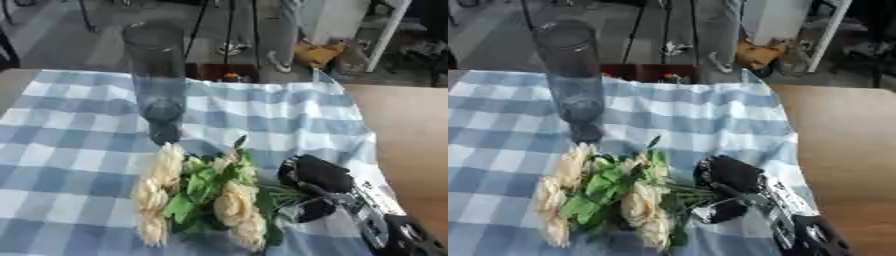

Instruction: Arrange flowers into the vase.

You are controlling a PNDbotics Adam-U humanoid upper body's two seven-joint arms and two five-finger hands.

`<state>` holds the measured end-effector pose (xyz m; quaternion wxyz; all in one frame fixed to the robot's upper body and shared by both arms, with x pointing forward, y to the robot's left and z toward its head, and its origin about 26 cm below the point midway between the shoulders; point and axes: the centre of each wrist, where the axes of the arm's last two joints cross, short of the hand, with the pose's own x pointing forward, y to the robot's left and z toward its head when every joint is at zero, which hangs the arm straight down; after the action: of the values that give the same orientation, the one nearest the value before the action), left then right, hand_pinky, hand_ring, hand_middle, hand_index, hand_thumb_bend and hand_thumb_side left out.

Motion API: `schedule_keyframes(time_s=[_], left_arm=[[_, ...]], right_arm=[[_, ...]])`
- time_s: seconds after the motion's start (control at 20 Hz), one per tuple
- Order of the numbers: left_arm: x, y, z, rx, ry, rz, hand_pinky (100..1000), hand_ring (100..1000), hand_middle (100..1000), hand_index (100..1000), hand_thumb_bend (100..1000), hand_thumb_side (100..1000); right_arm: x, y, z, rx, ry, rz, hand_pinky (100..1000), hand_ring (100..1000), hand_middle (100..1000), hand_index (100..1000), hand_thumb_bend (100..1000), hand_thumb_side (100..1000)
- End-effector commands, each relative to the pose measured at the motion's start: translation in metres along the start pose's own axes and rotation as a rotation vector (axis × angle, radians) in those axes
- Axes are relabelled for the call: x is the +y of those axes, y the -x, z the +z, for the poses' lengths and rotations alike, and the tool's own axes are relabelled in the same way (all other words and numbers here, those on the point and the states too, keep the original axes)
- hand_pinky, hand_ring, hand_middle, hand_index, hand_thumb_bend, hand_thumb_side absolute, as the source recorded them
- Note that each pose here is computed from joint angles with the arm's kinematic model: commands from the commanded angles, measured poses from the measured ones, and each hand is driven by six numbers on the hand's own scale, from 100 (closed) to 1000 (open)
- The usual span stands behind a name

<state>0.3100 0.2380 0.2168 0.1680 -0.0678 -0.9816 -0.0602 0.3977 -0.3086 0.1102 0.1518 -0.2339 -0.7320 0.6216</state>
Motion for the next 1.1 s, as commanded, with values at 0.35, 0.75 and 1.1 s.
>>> schedule_keyframes(time_s=[0.35,0.75,1.1], left_arm=[[0.0,-0.004,-0.004,-0.013,0.012,-0.005,551,646,545,880,100,929],[0.0,-0.004,-0.004,-0.01,0.012,-0.006,550,646,544,879,100,926],[0.0,-0.004,-0.003,-0.004,0.016,-0.007,549,645,541,878,100,926]], right_arm=[[-0.028,0.012,0.001,-0.005,0.081,0.029,100,100,100,126,100,931],[-0.042,0.014,-0.003,-0.022,0.18,0.013,100,100,100,121,100,949],[-0.045,0.019,-0.001,-0.021,0.195,-0.032,100,100,100,123,100,920]])
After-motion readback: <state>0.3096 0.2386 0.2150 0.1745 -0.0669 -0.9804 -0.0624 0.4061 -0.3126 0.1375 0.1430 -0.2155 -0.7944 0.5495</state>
